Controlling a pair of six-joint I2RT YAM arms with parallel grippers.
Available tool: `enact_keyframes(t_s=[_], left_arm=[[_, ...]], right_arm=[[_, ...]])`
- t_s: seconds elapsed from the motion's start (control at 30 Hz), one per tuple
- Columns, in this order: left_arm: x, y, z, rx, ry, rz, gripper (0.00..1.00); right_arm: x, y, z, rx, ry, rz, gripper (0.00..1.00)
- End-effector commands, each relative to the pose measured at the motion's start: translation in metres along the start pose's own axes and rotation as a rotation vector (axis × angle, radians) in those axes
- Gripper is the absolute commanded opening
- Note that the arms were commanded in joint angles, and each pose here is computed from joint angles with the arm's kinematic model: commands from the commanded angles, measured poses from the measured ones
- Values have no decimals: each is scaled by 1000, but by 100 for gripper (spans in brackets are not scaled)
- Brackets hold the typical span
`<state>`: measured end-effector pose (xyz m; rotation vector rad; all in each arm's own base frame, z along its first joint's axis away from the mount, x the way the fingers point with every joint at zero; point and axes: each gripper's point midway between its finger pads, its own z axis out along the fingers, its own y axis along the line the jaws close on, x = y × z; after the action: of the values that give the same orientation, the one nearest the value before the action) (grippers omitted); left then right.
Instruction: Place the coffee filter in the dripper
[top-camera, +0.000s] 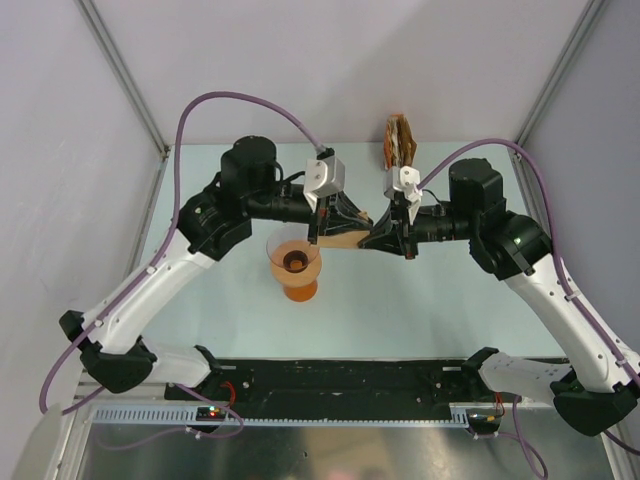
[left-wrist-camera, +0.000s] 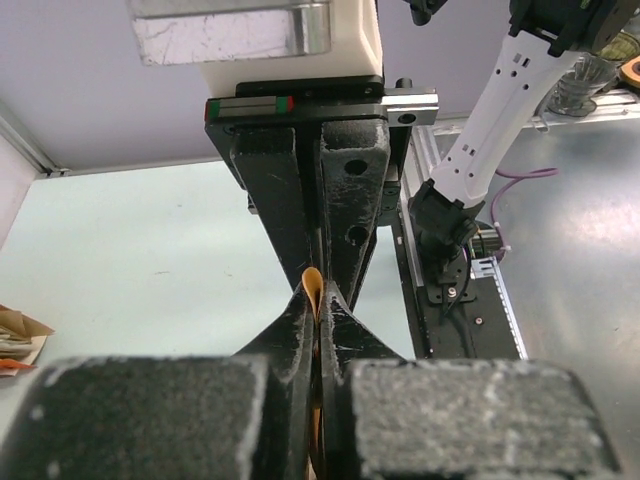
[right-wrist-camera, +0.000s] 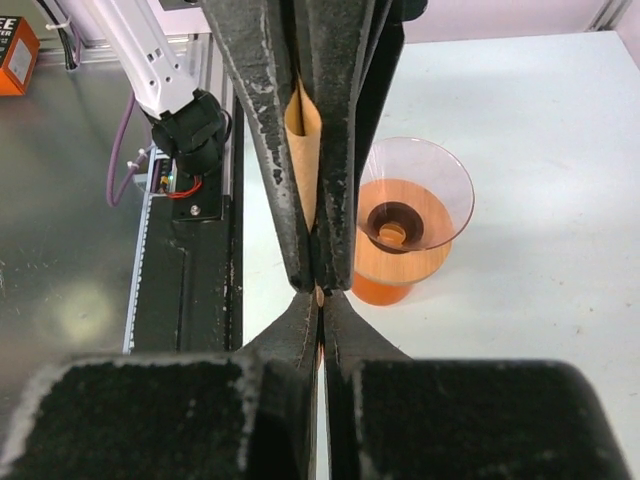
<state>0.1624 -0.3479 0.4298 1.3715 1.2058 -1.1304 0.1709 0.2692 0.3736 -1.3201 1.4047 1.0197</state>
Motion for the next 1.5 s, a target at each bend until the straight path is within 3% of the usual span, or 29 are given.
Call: enact_keyframes(t_s=[0.0,0.07,0.13,0.2,0.33,0.6,1.03,1.23,1.4,1.47], left_arm=[[-45,-9,-15,-19,-104,101,9],[-49,-6,-18,-51,-109,100,44],[-57,2,-27,-112,-122,93,66],[-66,10,-42,-168,-142,68,75],[-66,13,-76,-239,-163,-3,77],[-25,16,-89,-283,-110,-44,74],[6,11,-67,-217,-48,-18,65],[7,-2,-59,-163,-50,-44,47],[5,-2,-64,-206,-61,-116,7],[7,0,-67,-234,-64,-168,2]], right_arm=[[-5,0,-3,-1,-16,-10,0],[-5,0,-4,0,-21,-14,0],[-6,0,-5,-1,-32,-21,0],[-9,0,-7,4,-57,-39,0],[-18,-1,-14,31,-137,-103,0],[-38,4,-14,13,-229,-189,0],[-45,15,-2,-35,-250,-224,0],[-43,12,7,-48,-246,-225,0],[-39,9,18,-61,-238,-226,4],[-37,7,22,-60,-232,-229,13]])
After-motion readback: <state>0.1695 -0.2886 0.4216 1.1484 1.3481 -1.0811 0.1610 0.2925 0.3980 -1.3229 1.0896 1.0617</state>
